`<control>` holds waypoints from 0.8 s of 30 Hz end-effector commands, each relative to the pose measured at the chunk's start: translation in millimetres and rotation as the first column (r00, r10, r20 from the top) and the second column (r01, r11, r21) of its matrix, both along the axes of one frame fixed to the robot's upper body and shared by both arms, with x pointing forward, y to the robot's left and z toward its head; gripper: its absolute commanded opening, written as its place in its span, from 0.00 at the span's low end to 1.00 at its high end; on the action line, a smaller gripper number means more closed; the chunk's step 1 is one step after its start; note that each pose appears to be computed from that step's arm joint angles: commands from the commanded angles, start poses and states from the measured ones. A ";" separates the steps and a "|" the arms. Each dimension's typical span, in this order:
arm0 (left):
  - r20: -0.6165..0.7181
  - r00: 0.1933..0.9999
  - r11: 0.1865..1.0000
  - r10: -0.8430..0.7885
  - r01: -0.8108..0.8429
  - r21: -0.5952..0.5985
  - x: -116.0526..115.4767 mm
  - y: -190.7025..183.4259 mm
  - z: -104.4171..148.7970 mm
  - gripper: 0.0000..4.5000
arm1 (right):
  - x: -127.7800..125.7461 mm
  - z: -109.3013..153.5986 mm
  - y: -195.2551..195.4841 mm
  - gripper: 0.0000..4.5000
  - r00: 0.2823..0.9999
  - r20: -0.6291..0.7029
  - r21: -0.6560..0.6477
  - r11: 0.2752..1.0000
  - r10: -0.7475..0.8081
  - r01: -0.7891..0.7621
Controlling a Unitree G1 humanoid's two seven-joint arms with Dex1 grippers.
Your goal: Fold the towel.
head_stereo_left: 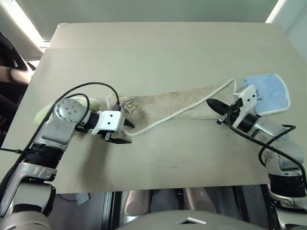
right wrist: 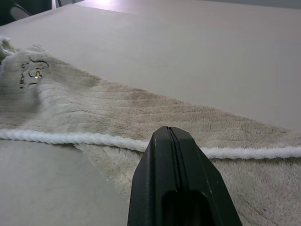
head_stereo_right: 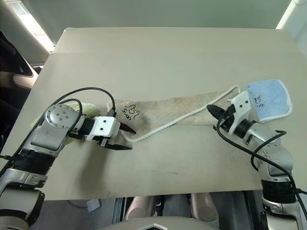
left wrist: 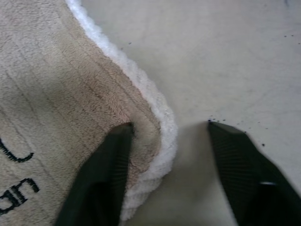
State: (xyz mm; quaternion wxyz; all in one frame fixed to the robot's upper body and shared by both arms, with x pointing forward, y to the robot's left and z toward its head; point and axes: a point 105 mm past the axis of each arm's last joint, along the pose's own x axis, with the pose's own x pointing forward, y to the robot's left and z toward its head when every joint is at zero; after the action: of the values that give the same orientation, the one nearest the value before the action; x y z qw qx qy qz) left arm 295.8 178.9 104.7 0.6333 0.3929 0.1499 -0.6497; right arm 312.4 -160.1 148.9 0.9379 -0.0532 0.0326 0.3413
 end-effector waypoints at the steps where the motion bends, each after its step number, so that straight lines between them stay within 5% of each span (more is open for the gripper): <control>1: 0.041 0.999 1.000 0.016 -0.016 -0.015 4.7 -1.8 5.1 0.35 | -3.2 15.4 -4.1 0.00 0.999 0.054 0.000 1.000 -0.005 0.005; 6: 0.049 0.998 0.999 0.034 -0.033 -0.020 4.2 2.1 4.4 0.00 | 3.2 19.1 -2.6 0.00 0.998 0.062 -0.009 1.000 0.006 -0.005; 16: 0.056 0.997 0.992 0.057 -0.050 -0.113 -8.8 3.1 20.8 0.00 | 14.2 31.1 -7.7 0.00 0.993 0.116 -0.040 0.999 -0.020 0.025; 24: 0.001 0.995 0.991 0.101 -0.101 -0.093 -35.1 20.3 26.8 0.00 | 44.6 41.5 -47.0 0.00 0.965 0.239 -0.276 0.946 -0.106 0.172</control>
State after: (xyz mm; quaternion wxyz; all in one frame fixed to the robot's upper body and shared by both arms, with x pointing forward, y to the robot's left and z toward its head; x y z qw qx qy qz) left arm 260.8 197.4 122.3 0.6778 0.3505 0.1475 -0.6293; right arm 352.6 -197.3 179.9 0.9449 -0.1789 -0.0004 0.2743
